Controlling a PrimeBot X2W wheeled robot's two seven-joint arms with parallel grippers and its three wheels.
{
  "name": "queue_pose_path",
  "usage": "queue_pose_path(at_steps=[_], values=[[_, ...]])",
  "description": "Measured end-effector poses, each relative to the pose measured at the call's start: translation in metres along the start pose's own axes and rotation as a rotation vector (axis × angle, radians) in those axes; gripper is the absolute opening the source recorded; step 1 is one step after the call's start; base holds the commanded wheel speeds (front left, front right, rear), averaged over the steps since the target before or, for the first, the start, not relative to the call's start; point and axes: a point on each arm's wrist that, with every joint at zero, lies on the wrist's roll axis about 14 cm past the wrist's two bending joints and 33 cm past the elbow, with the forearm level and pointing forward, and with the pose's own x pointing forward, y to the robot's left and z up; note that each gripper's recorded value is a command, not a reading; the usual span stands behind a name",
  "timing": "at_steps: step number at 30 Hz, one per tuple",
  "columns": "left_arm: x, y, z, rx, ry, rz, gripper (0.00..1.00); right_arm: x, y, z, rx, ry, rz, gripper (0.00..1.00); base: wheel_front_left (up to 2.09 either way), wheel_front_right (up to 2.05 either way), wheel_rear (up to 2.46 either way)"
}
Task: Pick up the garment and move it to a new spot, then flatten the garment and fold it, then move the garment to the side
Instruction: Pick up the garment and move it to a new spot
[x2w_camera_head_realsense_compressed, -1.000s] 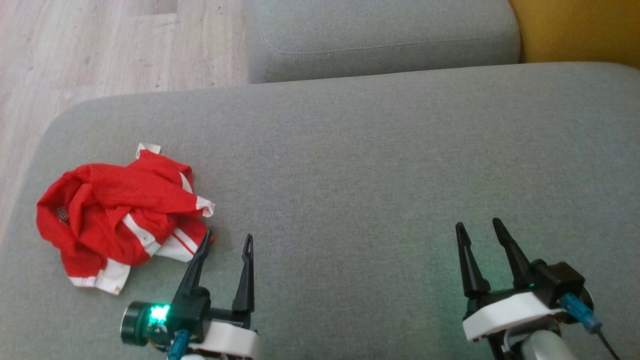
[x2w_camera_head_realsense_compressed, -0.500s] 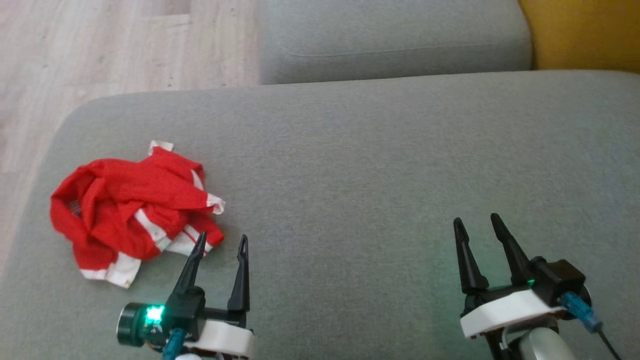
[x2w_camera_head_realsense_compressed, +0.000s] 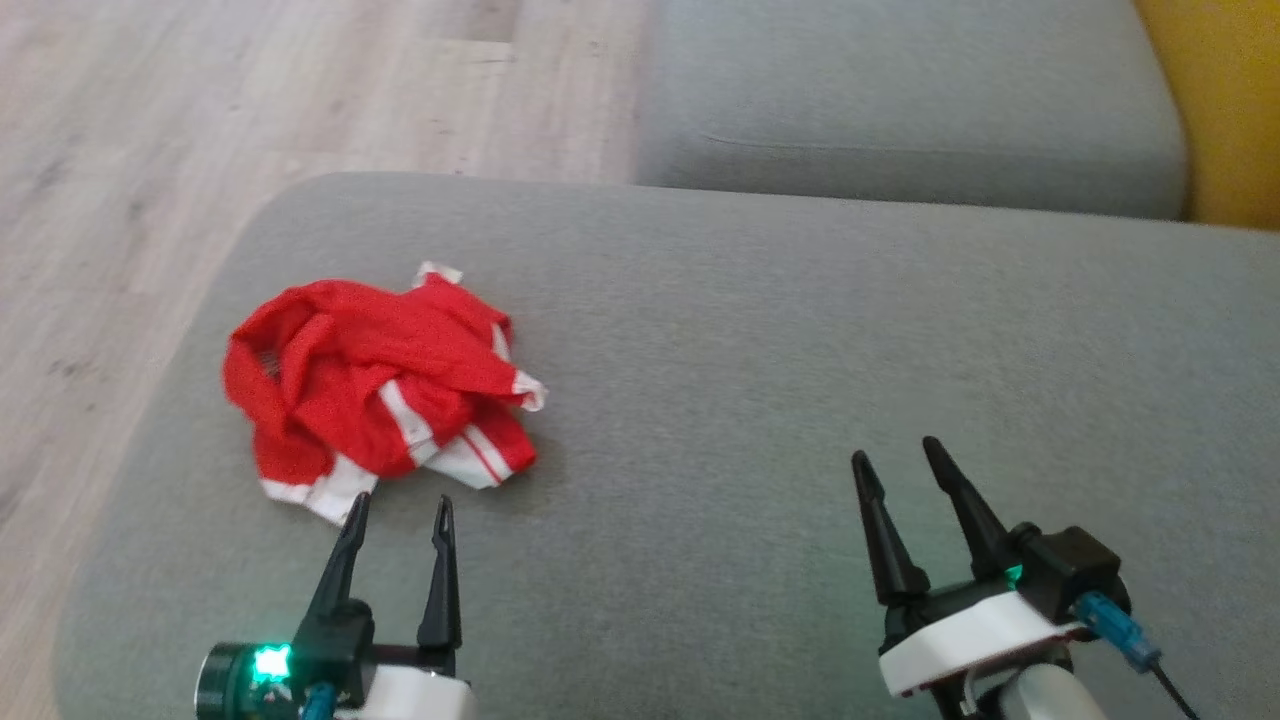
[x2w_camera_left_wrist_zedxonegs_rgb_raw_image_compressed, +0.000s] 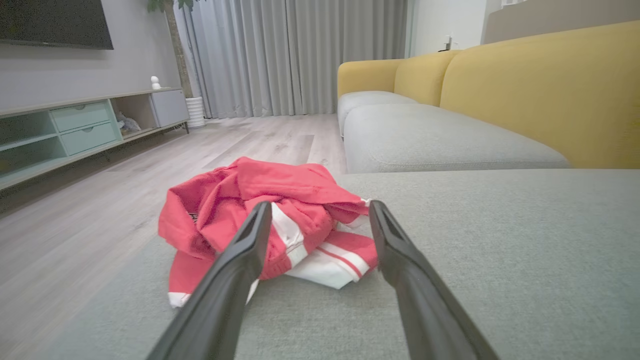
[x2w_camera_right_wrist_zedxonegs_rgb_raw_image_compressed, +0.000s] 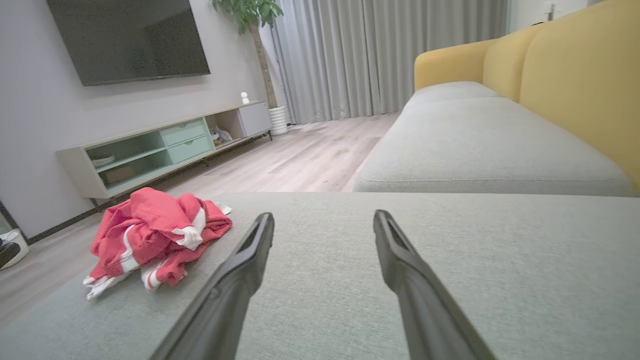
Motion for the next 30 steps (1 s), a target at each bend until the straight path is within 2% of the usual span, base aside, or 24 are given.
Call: queue_pose_path(at_steps=[18, 24, 30], values=[[-0.064, 0.061, -0.015, -0.005, 0.026, 0.22, 1.0, 0.013, 0.085, -0.015, 0.018, 0.056, 0.268, 1.0, 0.0, 0.0, 0.0], [-0.069, 0.067, -0.018, -0.007, 0.032, 0.24, 1.0, 0.013, 0.09, -0.015, 0.022, 0.059, 0.282, 1.0, 0.0, 0.0, 0.0], [-0.063, 0.063, -0.023, 0.025, 0.058, 0.182, 1.0, 0.013, 0.084, -0.02, 0.03, 0.072, 0.266, 1.0, 0.0, 0.0, 0.0]])
